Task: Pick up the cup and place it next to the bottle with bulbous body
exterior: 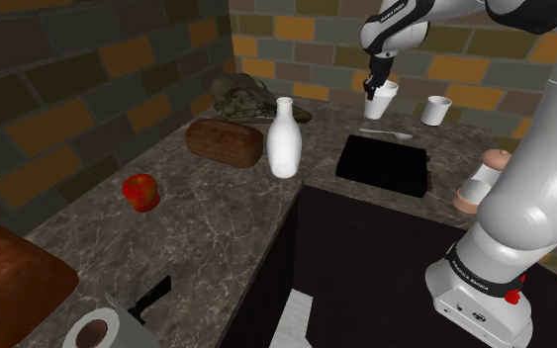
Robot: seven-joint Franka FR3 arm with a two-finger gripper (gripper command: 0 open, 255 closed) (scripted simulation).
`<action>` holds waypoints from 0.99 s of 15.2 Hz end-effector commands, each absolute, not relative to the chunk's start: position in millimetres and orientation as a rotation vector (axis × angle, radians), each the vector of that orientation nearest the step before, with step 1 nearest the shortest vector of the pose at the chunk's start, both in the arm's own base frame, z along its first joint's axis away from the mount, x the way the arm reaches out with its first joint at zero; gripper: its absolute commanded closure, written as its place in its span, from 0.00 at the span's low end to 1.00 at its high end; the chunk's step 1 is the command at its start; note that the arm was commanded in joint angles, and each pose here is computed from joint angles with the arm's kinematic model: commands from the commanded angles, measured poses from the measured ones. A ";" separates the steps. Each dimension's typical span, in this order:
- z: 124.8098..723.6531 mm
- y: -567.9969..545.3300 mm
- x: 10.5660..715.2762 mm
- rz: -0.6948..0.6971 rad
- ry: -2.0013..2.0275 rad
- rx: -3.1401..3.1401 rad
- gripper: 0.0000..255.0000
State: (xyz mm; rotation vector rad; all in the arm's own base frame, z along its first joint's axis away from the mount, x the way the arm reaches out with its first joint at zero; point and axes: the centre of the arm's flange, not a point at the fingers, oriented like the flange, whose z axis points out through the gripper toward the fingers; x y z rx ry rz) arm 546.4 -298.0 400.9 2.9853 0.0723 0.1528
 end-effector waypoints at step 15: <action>486.3 -297.9 547.0 0.153 0.072 2.985 1.00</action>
